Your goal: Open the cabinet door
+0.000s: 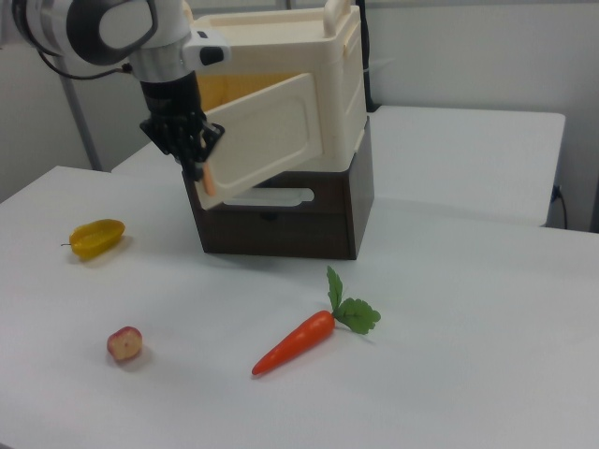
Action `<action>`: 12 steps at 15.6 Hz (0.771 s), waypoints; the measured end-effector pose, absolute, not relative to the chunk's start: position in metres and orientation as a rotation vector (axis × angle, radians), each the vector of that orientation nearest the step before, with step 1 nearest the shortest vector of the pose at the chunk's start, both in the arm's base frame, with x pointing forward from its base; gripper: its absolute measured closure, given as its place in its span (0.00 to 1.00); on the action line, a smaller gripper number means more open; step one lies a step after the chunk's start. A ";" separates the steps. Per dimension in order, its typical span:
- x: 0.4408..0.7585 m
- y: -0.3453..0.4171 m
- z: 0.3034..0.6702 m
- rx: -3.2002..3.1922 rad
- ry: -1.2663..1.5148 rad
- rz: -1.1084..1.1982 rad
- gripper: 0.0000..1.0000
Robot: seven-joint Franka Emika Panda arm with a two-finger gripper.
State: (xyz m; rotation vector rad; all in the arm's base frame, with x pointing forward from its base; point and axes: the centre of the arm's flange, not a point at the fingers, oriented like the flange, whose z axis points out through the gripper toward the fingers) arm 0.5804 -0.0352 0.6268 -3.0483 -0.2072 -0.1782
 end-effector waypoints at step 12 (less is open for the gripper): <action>0.559 -0.084 0.607 -3.216 0.140 0.076 0.00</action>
